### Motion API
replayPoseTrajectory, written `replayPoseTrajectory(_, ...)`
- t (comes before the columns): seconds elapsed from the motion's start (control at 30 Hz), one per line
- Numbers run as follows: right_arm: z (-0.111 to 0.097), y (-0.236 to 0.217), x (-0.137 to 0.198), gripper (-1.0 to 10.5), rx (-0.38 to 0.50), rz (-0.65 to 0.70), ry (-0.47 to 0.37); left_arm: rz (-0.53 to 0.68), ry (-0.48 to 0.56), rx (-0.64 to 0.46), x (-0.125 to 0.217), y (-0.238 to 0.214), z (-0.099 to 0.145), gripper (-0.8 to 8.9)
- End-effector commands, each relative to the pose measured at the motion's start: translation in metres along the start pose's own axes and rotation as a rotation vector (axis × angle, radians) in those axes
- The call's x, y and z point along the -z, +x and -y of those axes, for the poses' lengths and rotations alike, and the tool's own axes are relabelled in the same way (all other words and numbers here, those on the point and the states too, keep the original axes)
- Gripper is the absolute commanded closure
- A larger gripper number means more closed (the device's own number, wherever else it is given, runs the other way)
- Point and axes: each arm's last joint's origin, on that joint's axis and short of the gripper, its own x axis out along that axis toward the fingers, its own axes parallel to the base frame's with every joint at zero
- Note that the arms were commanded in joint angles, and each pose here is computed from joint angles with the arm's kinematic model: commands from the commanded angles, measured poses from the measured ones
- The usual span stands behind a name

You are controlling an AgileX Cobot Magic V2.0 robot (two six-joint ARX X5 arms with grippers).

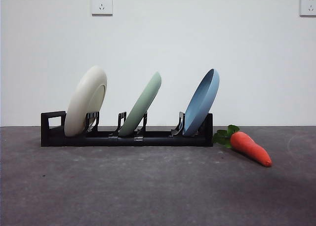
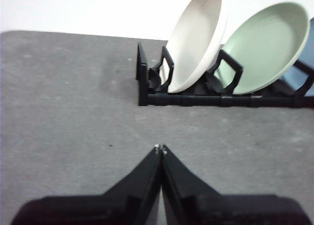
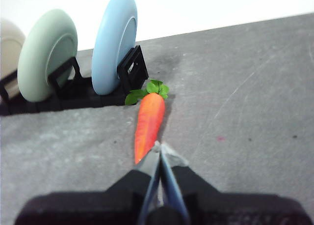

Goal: Take the green plate from the plate rack,put the plate on the table,take the carrot from the table,put the carrot in the plate

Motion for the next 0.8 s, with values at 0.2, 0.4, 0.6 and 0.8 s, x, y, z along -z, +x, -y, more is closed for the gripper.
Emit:
replayPoseTrajectory(0.2, -0.005, -0.008, -0.024, 9.6, -0.027, 0.087, 0.165, 0.053, -0.146, 0.117, -0.022, -0.008, 0.007, 8.20)
replayPoseTrajectory(0.4, -0.015, -0.020, -0.060, 9.6, -0.082, 0.125, 0.155, 0.077, -0.142, 0.135, -0.058, -0.024, 0.014, 8.20)
replayPoseTrajectory(0.6, -0.025, -0.027, -0.095, 9.6, -0.143, -0.020, 0.094, 0.028, -0.125, 0.228, -0.093, -0.036, 0.023, 8.20)
replayPoseTrajectory(0.8, -0.033, -0.029, -0.134, 9.6, -0.161, -0.213, -0.029, -0.072, -0.049, 0.339, -0.123, -0.041, 0.031, 8.20)
